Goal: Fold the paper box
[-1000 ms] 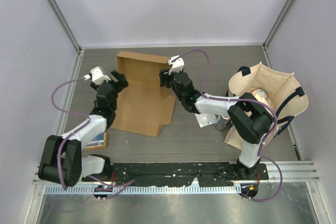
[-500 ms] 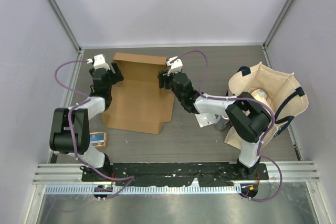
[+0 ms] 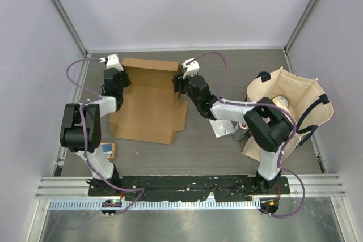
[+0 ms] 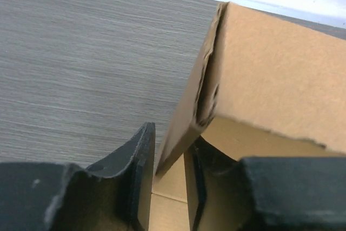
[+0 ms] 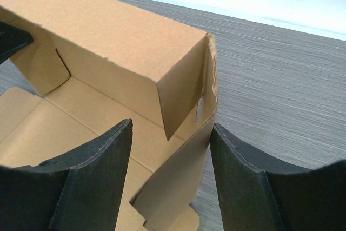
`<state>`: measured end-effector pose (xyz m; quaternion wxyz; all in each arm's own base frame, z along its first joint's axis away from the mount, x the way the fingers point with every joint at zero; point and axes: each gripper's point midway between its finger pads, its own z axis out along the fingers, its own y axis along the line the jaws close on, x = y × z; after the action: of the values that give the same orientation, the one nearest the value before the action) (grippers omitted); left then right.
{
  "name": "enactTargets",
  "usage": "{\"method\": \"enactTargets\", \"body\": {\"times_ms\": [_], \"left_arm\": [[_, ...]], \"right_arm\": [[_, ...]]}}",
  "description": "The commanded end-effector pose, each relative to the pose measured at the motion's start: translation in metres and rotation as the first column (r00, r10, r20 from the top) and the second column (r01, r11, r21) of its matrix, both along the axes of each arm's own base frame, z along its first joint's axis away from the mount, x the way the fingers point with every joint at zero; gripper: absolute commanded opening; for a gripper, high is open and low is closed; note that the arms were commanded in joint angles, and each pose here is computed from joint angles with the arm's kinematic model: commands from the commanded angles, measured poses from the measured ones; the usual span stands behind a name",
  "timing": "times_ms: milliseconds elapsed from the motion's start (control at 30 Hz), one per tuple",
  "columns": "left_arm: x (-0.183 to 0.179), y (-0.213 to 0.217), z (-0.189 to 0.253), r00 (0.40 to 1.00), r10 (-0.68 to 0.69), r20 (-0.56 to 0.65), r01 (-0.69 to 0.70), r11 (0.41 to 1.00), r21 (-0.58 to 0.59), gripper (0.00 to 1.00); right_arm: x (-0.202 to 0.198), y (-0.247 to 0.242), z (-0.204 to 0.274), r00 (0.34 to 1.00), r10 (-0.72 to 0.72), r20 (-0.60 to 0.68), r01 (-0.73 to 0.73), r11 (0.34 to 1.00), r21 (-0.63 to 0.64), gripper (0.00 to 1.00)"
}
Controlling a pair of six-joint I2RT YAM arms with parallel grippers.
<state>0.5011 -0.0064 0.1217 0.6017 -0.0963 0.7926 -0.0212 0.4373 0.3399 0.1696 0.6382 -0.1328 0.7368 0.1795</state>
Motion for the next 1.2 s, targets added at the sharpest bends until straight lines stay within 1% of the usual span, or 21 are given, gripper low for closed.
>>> {"method": "enactTargets", "body": {"times_ms": [0, 100, 267, 300, 433, 467, 500, 600, 667, 700, 767, 833, 867, 933, 967, 1000, 1033, 1067, 1100, 1133, 1167], "left_arm": [[0.011, -0.009, 0.034, 0.994, -0.025, 0.105, 0.026, 1.000, -0.007, 0.20], [0.005, -0.012, 0.031, 0.996, 0.005, 0.089, -0.003, 1.000, -0.015, 0.03], [-0.019, -0.022, 0.028, 0.995, 0.033, 0.099, -0.025, 0.997, -0.073, 0.01], [-0.023, -0.025, 0.028, 0.994, 0.037, 0.098, -0.030, 0.997, -0.071, 0.00], [-0.039, -0.031, 0.026, 0.995, 0.018, 0.099, -0.012, 0.998, -0.060, 0.00], [-0.040, -0.031, 0.031, 0.995, 0.017, 0.102, -0.010, 0.998, -0.059, 0.00], [-0.045, -0.031, 0.023, 0.998, 0.013, 0.057, -0.010, 0.999, -0.053, 0.00], [-0.053, -0.034, 0.030, 0.998, -0.005, 0.056, 0.008, 0.999, -0.050, 0.00], [-0.059, -0.030, 0.026, 0.999, 0.012, 0.048, -0.010, 0.999, -0.047, 0.00], [-0.061, -0.030, 0.028, 0.999, 0.013, 0.043, -0.011, 0.999, -0.045, 0.00], [-0.063, -0.030, 0.026, 0.999, 0.014, 0.029, -0.013, 1.000, -0.028, 0.00], [-0.063, -0.027, 0.022, 1.000, 0.030, 0.010, -0.030, 1.000, -0.005, 0.00], [-0.064, -0.027, 0.020, 1.000, 0.029, -0.001, -0.029, 1.000, 0.001, 0.00], [-0.064, -0.027, 0.019, 1.000, 0.028, -0.008, -0.027, 1.000, 0.008, 0.00], [-0.064, -0.029, 0.019, 1.000, 0.023, -0.008, -0.023, 1.000, 0.008, 0.00], [-0.065, -0.029, 0.019, 1.000, 0.023, -0.006, -0.022, 1.000, 0.009, 0.00], [-0.065, -0.029, 0.019, 1.000, 0.020, -0.003, -0.020, 1.000, 0.008, 0.00], [-0.065, -0.031, 0.019, 1.000, 0.015, -0.004, -0.015, 1.000, 0.009, 0.00], [-0.064, -0.031, 0.020, 1.000, 0.014, -0.002, -0.014, 1.000, 0.011, 0.00], [-0.064, -0.030, 0.020, 1.000, 0.012, -0.003, -0.012, 1.000, 0.017, 0.00], [-0.064, -0.031, 0.020, 1.000, 0.007, -0.004, -0.007, 1.000, 0.023, 0.00]], "right_arm": [[0.009, 0.006, 0.028, 0.999, 0.003, 0.047, -0.006, 0.998, 0.055, 0.64], [0.008, 0.006, 0.030, 0.999, 0.009, 0.046, -0.012, 0.998, 0.055, 0.64], [0.006, 0.007, 0.033, 0.999, 0.026, 0.033, -0.028, 0.998, 0.053, 0.68], [0.005, 0.008, 0.032, 0.999, 0.032, 0.028, -0.033, 0.998, 0.053, 0.73], [0.001, -0.002, 0.039, 0.999, 0.040, -0.009, -0.039, 0.999, 0.026, 0.81], [-0.003, -0.011, 0.043, 0.998, 0.035, -0.049, -0.034, 0.999, 0.025, 0.81], [0.005, -0.028, 0.048, 0.998, 0.010, -0.065, -0.008, 0.999, 0.036, 0.82], [0.011, -0.074, 0.059, 0.989, -0.030, -0.145, 0.040, 0.997, 0.069, 0.83], [0.006, -0.093, 0.059, 0.986, 0.000, -0.170, 0.013, 0.997, 0.080, 0.82], [0.007, -0.112, 0.075, 0.990, -0.002, -0.143, 0.016, 0.995, 0.097, 0.82], [0.002, -0.123, 0.085, 0.994, 0.020, -0.112, -0.008, 0.994, 0.109, 0.82], [0.006, -0.144, 0.096, 0.995, -0.054, -0.084, 0.061, 0.995, 0.080, 0.82], [0.017, -0.164, 0.106, 0.985, -0.162, -0.065, 0.166, 0.984, 0.064, 0.82], [0.034, -0.183, 0.090, 0.966, -0.242, -0.094, 0.241, 0.970, -0.020, 0.82], [0.045, -0.188, 0.103, 0.962, -0.264, -0.071, 0.263, 0.965, -0.024, 0.81], [0.052, -0.188, 0.100, 0.963, -0.261, -0.073, 0.259, 0.965, -0.037, 0.81], [0.064, -0.185, 0.083, 0.966, -0.241, -0.090, 0.237, 0.970, -0.056, 0.81], [0.074, -0.183, 0.089, 0.975, -0.209, -0.076, 0.206, 0.977, -0.053, 0.79], [0.077, -0.174, 0.082, 0.984, -0.153, -0.086, 0.148, 0.987, -0.068, 0.78], [0.083, -0.163, 0.058, 0.987, -0.098, -0.127, 0.086, 0.992, -0.094, 0.78], [0.087, -0.156, 0.059, 0.991, -0.062, -0.116, 0.049, 0.993, -0.106, 0.77]]}}
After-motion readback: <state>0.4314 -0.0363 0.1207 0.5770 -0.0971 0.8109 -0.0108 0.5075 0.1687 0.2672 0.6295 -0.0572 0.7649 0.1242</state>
